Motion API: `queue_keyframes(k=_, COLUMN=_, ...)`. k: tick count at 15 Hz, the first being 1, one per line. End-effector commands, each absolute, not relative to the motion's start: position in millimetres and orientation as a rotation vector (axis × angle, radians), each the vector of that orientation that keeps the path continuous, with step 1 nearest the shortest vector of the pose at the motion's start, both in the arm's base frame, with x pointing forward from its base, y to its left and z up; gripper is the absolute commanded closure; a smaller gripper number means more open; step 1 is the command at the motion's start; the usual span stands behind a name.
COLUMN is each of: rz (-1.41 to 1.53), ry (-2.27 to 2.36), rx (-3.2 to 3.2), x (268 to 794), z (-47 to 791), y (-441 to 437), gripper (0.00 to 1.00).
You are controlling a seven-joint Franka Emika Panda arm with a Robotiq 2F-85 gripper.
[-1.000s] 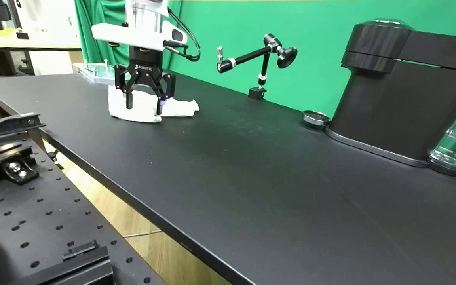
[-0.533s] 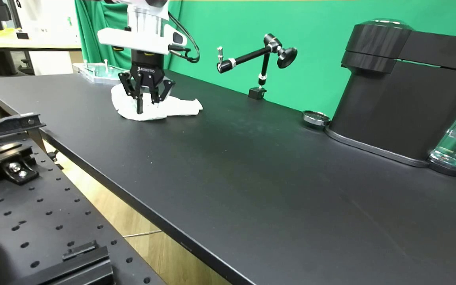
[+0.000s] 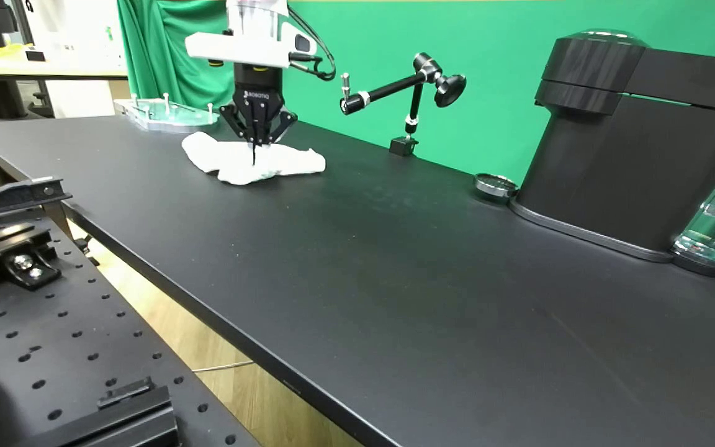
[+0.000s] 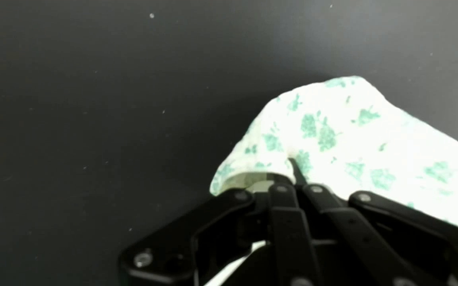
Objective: Hang the white cloth on the black tripod stand
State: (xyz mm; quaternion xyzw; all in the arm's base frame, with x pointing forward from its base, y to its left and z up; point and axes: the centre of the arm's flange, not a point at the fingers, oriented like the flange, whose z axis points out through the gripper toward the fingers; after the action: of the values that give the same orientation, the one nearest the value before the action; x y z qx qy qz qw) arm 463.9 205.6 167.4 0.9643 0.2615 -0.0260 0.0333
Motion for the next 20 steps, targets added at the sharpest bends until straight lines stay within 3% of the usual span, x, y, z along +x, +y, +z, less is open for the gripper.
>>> queue_keyframes(k=1, rz=-0.067, ry=0.667, rx=2.944, x=500, z=203, y=215, gripper=1.00)
queue_keyframes(k=11, rz=0.079, ry=0.519, rx=2.895, x=589, z=314, y=232, gripper=1.00)
queue_keyframes(k=20, rz=0.220, ry=0.298, rx=2.847, x=611, z=368, y=160, gripper=1.00)
